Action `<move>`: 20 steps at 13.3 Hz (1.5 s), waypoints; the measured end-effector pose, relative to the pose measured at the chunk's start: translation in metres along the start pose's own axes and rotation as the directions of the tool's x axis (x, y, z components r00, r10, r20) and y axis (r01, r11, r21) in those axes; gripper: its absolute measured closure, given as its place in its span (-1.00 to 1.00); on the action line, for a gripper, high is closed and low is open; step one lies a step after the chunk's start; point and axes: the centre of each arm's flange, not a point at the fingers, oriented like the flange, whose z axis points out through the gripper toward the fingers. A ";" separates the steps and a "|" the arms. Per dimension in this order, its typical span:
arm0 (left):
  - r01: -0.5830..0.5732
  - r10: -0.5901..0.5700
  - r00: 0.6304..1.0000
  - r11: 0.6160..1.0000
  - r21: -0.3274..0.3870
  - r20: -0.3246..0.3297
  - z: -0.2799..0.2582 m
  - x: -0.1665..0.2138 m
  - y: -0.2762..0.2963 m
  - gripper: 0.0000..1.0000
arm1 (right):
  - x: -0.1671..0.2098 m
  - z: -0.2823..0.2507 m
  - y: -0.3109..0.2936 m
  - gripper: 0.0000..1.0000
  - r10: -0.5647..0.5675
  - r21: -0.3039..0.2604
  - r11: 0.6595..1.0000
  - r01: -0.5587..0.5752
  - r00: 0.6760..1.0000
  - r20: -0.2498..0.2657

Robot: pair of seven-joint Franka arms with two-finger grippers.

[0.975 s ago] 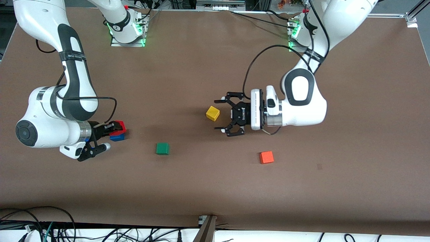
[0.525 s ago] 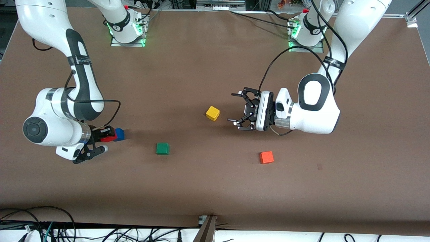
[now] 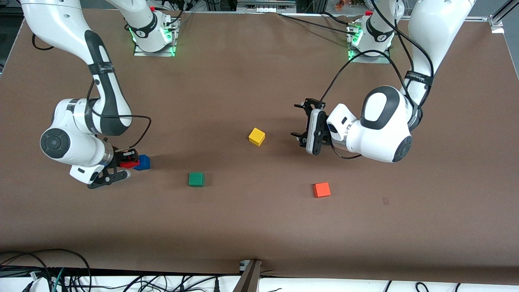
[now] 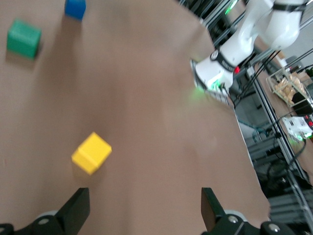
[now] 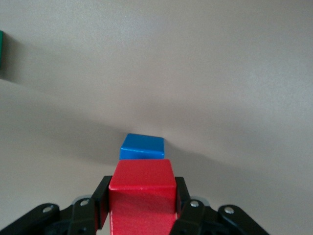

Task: Pass red block to right arm, stack on blue
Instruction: 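Lower the red cube onto the blue cube with the right gripper, then open the right gripper and lift it off the stacked cubes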

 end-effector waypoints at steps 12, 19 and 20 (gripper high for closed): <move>0.438 -0.539 0.804 0.823 0.362 0.252 -0.087 -0.049 0.007 -1.00 | -0.020 0.031 -0.008 -0.10 0.068 -0.012 0.998 -0.069 0.997 -0.046; 0.373 -0.691 0.685 0.603 0.705 0.229 -0.170 -0.041 0.063 -1.00 | -0.013 0.013 -0.008 -0.80 0.067 -0.015 0.998 -0.069 0.995 -0.078; 0.383 -0.706 0.680 0.574 0.724 0.199 -0.184 -0.046 0.068 -1.00 | -0.010 0.004 -0.007 -0.97 0.067 -0.014 0.998 -0.068 0.995 -0.076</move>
